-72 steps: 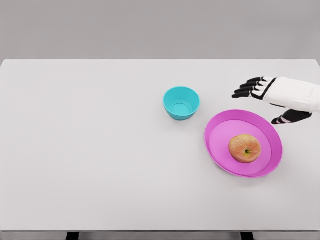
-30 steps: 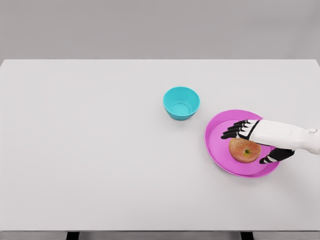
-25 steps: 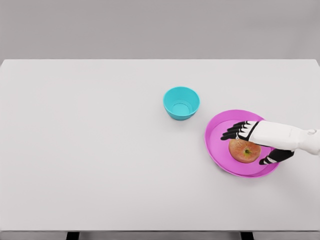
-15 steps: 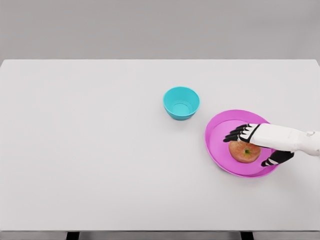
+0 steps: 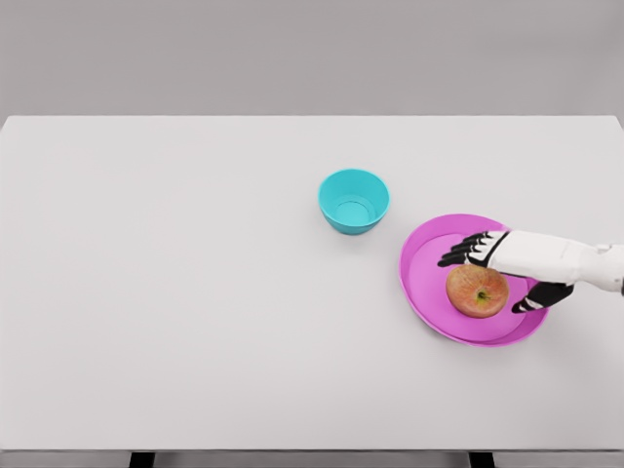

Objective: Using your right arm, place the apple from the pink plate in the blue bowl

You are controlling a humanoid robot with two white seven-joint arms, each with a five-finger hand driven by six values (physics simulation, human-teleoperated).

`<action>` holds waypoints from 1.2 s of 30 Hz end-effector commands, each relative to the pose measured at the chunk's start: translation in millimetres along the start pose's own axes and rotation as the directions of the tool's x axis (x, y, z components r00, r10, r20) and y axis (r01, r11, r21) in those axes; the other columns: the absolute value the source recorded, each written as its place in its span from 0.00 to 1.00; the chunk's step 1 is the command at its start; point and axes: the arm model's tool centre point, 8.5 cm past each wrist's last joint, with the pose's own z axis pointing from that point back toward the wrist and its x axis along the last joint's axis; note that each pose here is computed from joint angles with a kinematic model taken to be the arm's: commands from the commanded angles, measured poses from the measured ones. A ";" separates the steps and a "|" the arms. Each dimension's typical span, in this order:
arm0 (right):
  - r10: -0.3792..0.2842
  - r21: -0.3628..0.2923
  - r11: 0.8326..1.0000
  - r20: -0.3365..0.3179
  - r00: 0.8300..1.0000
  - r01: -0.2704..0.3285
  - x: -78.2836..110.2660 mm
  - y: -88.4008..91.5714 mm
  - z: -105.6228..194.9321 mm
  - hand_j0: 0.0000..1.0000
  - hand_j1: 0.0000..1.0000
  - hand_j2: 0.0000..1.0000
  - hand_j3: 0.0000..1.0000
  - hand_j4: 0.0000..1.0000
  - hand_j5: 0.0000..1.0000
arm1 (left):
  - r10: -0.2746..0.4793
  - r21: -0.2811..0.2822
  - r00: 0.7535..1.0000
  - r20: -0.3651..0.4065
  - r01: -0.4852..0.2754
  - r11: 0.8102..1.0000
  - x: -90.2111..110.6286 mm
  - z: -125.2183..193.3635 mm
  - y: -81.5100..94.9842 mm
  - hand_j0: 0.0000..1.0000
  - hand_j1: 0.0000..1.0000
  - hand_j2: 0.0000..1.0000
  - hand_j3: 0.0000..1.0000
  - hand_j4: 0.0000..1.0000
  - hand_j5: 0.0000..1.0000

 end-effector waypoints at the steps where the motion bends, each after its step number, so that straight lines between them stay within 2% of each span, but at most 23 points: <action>1: -0.020 0.014 1.000 0.001 1.000 0.020 -1.4 6.6 -2.2 1.00 1.00 1.00 1.00 1.00 1.00 | 0.002 0.000 1.000 0.000 -0.002 1.000 0.0 0.0 0.0 1.00 1.00 1.00 1.00 1.00 1.00; 8: -0.032 0.026 0.999 -0.006 0.999 0.033 -4.9 11.6 -2.7 1.00 1.00 1.00 1.00 1.00 1.00 | 0.002 0.000 1.000 0.000 -0.002 1.000 0.0 0.0 0.0 1.00 1.00 1.00 1.00 1.00 1.00; 11: -0.018 0.019 1.000 -0.005 1.000 0.019 -4.8 4.9 -3.1 1.00 1.00 1.00 1.00 1.00 1.00 | 0.001 0.000 1.000 -0.002 -0.001 1.000 -0.6 0.1 0.2 1.00 1.00 1.00 1.00 1.00 1.00; 17: -0.011 0.036 0.999 0.013 1.000 0.011 -2.0 4.6 -10.1 1.00 1.00 1.00 1.00 1.00 1.00 | 0.001 0.000 1.000 -0.002 -0.001 1.000 -0.6 0.1 0.2 1.00 1.00 1.00 1.00 1.00 1.00; 22: -0.029 0.050 0.998 0.008 1.000 0.029 -5.7 14.3 -16.9 1.00 1.00 1.00 1.00 1.00 1.00 | 0.002 0.000 1.000 -0.003 -0.002 1.000 -1.6 0.1 0.3 1.00 1.00 1.00 1.00 1.00 1.00; 23: -0.029 0.047 0.999 0.014 0.999 0.028 -4.4 15.8 -22.3 0.96 0.96 0.96 0.96 0.96 0.96 | 0.002 0.000 1.000 -0.003 -0.002 1.000 -1.6 0.1 0.3 1.00 1.00 1.00 1.00 1.00 1.00; 24: -0.033 0.046 0.998 0.011 0.999 0.032 -5.9 16.4 -23.1 0.85 0.85 0.85 0.85 0.85 0.85 | 0.002 -0.001 1.000 -0.003 -0.002 1.000 -1.6 0.1 0.1 1.00 1.00 1.00 1.00 1.00 1.00; 27: -0.033 0.043 0.999 0.004 0.999 0.033 -7.8 15.8 -21.3 0.71 0.71 0.71 0.71 0.71 0.71 | 0.002 0.000 1.000 -0.003 -0.002 1.000 -1.6 0.1 0.3 1.00 1.00 1.00 1.00 1.00 1.00; 36: -0.026 0.033 0.999 0.002 1.000 0.026 -8.4 11.1 -20.8 0.60 0.60 0.60 0.60 0.60 0.60 | 0.004 0.001 1.000 -0.007 -0.004 1.000 -4.5 0.3 0.5 1.00 1.00 1.00 1.00 1.00 1.00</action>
